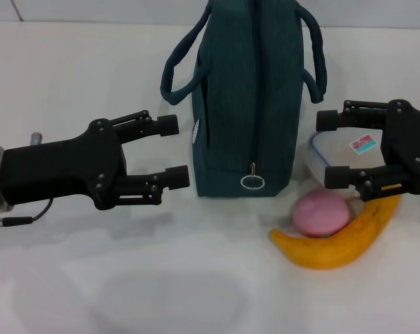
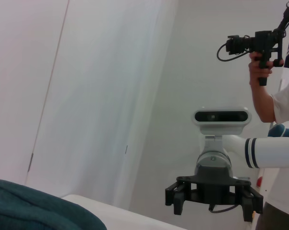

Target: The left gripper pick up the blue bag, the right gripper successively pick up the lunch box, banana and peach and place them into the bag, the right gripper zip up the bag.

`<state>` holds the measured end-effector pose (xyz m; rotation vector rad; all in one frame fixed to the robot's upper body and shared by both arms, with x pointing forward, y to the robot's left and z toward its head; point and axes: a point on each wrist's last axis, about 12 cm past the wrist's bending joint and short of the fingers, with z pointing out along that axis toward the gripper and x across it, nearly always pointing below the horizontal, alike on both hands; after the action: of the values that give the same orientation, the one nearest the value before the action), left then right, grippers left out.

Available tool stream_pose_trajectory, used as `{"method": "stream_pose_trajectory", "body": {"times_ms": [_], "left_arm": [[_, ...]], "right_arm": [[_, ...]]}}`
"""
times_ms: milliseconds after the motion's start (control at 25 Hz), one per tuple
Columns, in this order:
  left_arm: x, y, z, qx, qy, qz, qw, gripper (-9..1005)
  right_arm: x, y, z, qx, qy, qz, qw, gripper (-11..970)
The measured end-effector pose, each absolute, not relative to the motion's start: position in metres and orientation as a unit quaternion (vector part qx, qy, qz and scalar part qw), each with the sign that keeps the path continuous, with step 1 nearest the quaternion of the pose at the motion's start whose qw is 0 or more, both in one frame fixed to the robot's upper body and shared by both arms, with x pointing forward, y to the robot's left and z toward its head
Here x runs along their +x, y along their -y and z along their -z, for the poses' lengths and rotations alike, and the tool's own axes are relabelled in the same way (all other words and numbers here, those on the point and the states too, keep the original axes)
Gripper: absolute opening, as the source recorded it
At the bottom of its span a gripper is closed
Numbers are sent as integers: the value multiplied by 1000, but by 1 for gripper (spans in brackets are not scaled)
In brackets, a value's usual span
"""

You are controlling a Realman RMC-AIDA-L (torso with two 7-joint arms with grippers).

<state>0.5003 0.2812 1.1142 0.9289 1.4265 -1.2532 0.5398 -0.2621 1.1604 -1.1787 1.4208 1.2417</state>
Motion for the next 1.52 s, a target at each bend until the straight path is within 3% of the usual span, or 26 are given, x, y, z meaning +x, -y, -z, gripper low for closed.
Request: {"method": "stream_pose_trajectory", "body": {"times_ms": [600, 920, 1240, 1520], "left_arm": [[504, -279, -1117, 369, -590, 523, 492, 881], [550, -283, -1164, 301, -622, 530, 492, 879], [592, -239, -1212, 282, -773, 474, 313, 877], [614, -218, -1244, 272, -806, 415, 323, 876]], "right_arm": [[536, 265, -1155, -465, -578, -505, 442, 869], [526, 272, -1139, -446, -581, -509, 452, 869], [508, 292, -1124, -409, -597, -498, 478, 870], [493, 301, -1113, -390, -602, -496, 490, 870]]}}
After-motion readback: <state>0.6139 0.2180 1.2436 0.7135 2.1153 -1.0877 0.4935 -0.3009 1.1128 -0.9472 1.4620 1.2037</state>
